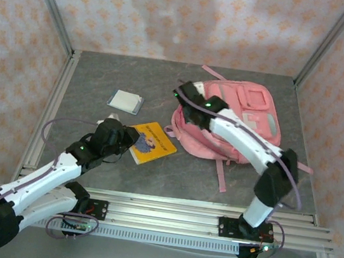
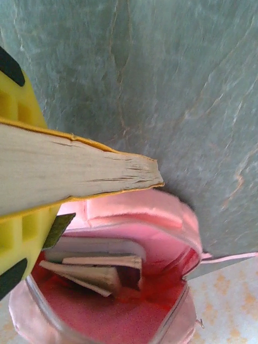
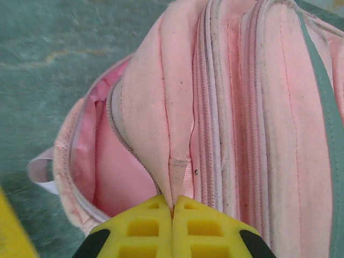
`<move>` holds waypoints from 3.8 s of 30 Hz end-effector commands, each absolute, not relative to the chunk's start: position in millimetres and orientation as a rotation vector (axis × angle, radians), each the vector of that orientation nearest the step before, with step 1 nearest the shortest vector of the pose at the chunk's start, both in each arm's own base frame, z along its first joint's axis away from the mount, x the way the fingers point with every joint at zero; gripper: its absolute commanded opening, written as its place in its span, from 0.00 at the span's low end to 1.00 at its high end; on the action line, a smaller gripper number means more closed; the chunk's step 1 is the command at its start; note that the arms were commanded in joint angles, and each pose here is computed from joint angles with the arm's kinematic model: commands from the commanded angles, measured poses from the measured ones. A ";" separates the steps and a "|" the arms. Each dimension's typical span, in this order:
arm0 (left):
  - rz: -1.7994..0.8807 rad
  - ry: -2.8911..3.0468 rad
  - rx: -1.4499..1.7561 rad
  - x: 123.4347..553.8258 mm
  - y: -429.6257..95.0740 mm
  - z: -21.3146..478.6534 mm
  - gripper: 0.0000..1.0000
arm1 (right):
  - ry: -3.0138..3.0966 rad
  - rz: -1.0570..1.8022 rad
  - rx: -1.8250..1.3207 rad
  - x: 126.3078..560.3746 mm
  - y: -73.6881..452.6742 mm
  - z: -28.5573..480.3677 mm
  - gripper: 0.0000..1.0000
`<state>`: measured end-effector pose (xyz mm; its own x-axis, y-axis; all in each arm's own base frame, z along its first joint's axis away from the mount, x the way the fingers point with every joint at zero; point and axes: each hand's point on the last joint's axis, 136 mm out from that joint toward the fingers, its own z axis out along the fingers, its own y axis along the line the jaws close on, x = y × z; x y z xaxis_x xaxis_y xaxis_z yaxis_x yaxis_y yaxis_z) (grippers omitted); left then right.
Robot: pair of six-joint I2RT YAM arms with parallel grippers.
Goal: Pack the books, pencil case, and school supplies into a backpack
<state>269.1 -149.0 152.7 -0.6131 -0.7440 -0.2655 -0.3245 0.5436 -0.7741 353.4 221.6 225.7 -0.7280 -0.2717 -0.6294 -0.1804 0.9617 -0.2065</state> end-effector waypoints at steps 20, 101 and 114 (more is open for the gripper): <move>-1.459 1.870 -0.484 322.2 -233.1 301.7 0.00 | 2.222 0.808 0.092 326.2 190.1 316.2 0.00; -0.427 2.416 -0.958 522.4 -81.3 98.9 0.55 | 2.384 0.649 0.231 330.5 174.9 215.8 0.67; -0.373 2.504 -1.172 481.6 -78.1 8.0 0.53 | 2.380 0.709 0.202 311.5 177.0 216.6 0.67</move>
